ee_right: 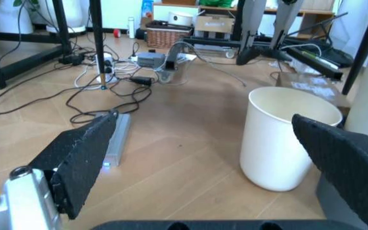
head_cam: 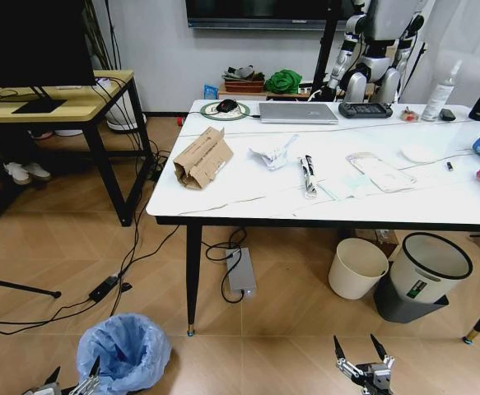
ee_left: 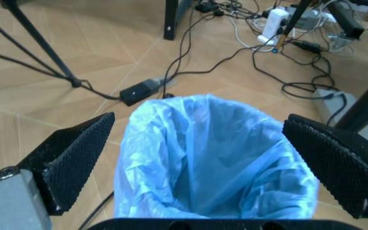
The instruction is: Pick up the trash bin and place the trash from the table into it.
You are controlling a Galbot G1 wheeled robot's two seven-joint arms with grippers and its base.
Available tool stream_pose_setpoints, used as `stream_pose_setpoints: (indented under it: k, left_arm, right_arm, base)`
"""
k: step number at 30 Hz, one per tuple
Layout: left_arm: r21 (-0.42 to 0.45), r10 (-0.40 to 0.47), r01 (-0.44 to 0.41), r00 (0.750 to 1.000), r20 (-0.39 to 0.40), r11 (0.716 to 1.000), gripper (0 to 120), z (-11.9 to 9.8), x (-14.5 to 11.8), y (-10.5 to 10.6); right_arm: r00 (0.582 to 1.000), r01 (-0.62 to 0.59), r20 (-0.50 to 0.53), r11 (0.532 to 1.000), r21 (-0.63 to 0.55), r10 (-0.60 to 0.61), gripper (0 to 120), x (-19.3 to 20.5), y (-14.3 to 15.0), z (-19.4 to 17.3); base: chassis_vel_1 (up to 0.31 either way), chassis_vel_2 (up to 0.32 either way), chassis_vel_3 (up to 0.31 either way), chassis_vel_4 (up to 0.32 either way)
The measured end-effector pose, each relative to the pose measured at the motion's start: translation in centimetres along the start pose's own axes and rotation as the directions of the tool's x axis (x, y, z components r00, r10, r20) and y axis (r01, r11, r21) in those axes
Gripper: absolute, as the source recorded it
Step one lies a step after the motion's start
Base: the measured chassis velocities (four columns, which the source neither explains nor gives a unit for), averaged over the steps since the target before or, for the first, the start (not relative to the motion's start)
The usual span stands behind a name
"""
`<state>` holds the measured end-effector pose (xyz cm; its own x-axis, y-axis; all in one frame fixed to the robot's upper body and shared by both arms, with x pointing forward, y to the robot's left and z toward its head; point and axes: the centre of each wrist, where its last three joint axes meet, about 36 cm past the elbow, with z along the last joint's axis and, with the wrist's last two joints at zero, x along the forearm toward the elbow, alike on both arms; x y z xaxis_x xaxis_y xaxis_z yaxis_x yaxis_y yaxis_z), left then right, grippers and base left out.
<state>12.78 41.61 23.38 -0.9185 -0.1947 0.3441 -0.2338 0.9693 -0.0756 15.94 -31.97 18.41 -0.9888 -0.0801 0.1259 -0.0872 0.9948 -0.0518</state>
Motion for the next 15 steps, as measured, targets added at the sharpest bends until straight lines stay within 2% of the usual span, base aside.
stream_pose_setpoints:
  k: [4,9,15]
  left_arm:
    - [0.01,-0.019,0.019,1.0,-0.003,1.0,100,0.7,-0.9,0.8]
    - [0.027,-0.067,0.067,0.998,-0.004,0.997,100,0.8,-2.3,1.4]
    - [0.033,-0.084,0.084,0.996,-0.015,0.996,100,0.8,-4.2,2.4]
  right_arm:
    - [1.0,0.004,-0.004,1.0,-0.014,-0.004,100,0.2,0.9,0.5]
    - [1.0,0.013,-0.005,1.0,-0.027,-0.013,100,0.3,2.0,0.9]
    - [1.0,0.019,-0.006,0.999,-0.031,-0.019,100,0.6,2.6,1.2]
  base:
    - [0.0,0.0,0.0,0.0]
    - [0.0,0.0,0.0,0.0]
    - [0.0,0.0,0.0,0.0]
